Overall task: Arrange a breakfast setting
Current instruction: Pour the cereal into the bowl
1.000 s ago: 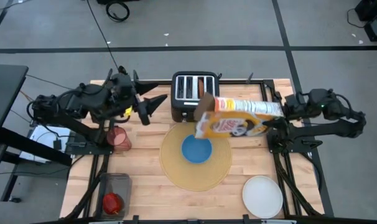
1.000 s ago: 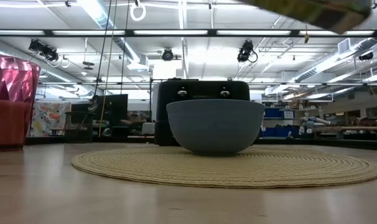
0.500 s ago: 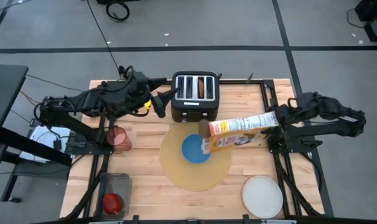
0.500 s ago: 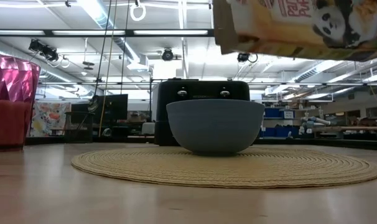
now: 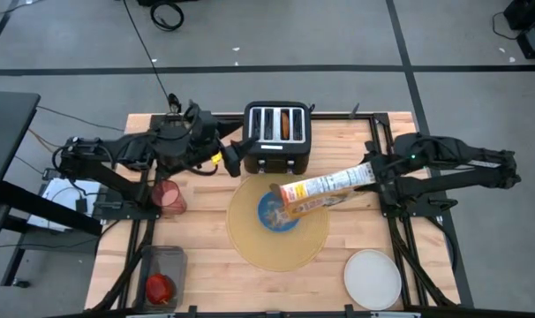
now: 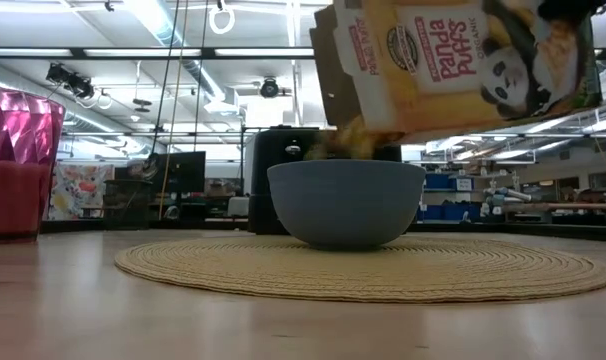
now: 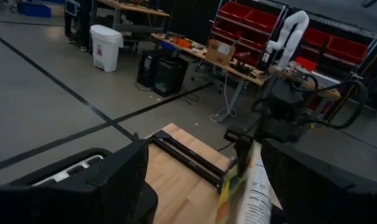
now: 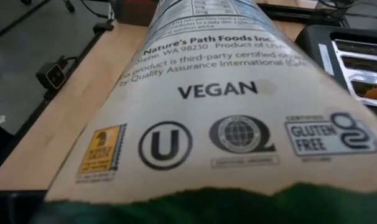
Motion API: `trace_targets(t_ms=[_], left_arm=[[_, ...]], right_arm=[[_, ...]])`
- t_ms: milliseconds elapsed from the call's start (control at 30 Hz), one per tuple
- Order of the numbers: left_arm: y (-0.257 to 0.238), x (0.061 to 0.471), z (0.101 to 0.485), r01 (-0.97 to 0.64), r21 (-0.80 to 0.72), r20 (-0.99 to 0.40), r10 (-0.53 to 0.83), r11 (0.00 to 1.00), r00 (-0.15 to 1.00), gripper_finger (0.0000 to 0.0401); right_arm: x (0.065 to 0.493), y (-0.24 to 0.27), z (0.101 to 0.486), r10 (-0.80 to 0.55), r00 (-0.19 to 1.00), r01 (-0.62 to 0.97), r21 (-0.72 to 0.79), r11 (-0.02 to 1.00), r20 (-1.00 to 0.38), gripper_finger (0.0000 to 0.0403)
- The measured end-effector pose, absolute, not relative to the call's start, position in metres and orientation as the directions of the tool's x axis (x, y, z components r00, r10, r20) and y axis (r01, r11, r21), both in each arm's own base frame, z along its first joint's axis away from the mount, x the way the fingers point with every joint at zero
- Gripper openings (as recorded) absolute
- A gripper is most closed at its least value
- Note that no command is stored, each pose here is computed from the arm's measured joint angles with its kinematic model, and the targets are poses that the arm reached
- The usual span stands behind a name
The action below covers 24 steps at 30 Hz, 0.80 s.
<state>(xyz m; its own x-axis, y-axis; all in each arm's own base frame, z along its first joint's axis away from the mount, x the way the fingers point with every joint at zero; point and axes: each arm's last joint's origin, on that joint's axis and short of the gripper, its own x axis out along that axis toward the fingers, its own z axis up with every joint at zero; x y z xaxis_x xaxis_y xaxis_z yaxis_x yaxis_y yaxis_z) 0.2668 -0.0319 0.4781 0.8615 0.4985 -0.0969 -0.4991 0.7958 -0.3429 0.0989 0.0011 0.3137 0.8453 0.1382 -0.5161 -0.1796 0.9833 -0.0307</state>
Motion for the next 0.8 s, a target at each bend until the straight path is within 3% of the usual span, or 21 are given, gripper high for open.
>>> trace_targets(t_ms=[800], left_arm=[[-0.0372, 0.2686, 0.4722, -0.499, -0.359, -0.135, 0.485, 0.789, 0.864, 0.0318]], right_arm=[[0.0990, -0.0003, 0.3113, 0.089, 0.833, -0.120, -0.021, 0.993, -0.547, 0.0229]])
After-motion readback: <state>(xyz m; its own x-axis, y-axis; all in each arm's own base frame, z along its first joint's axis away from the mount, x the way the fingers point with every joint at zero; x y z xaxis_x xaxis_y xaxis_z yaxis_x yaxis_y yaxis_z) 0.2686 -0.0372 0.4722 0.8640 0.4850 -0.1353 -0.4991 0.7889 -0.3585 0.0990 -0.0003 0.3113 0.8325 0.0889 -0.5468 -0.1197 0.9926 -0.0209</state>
